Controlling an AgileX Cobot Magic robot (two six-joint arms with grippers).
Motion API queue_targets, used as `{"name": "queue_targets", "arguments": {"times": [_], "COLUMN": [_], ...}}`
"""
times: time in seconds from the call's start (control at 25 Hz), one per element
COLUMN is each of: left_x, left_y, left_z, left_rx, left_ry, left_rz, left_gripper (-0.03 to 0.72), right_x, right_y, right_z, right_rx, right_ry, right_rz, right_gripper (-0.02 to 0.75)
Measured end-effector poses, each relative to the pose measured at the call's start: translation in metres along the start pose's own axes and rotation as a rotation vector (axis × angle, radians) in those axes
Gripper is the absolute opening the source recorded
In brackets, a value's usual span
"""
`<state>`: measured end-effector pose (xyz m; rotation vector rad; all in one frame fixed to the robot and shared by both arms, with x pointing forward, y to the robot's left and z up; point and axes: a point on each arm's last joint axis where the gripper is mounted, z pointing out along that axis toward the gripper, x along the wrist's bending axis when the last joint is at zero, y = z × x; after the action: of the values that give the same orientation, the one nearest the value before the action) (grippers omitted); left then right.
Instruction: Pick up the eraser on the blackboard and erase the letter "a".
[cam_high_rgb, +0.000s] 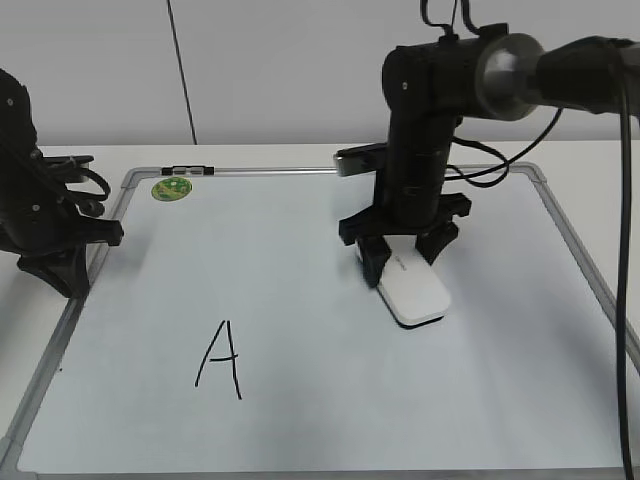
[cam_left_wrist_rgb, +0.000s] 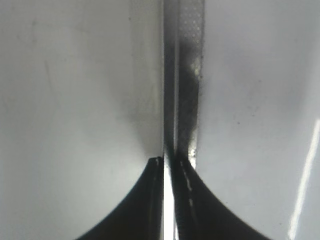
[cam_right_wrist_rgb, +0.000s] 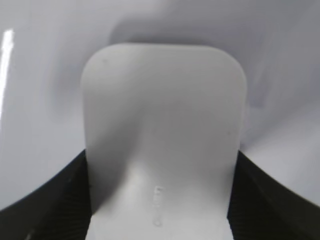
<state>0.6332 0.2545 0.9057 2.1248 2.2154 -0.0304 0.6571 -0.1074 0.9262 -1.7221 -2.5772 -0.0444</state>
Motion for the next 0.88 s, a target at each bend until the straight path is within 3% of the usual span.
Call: {"name": "queue_targets", "arguments": {"times": [0.24, 0.32, 0.52, 0.88], "left_x": [0.0, 0.0, 0.0, 0.0], "left_y": [0.0, 0.0, 0.0, 0.0], "left_z": [0.0, 0.0, 0.0, 0.0], "left_rx": [0.0, 0.0, 0.0, 0.0], "left_ry": [-0.001, -0.002, -0.002, -0.002], "left_rz": [0.0, -0.001, -0.001, -0.001], "left_gripper": [0.026, 0.026, 0.026, 0.026], "right_x": [-0.051, -0.058, -0.058, -0.054], "right_y": [0.001, 0.0, 0.0, -0.028], "right_z": [-0.004, -0.005, -0.017, -0.13], "right_rx": [-0.014, -0.015, -0.043, -0.287], "right_ry": [-0.018, -0.006, 0.043, -0.009], "right_rz": [0.105, 0.126, 0.155, 0.136], "right_gripper": [0.519, 0.519, 0.519, 0.519]}}
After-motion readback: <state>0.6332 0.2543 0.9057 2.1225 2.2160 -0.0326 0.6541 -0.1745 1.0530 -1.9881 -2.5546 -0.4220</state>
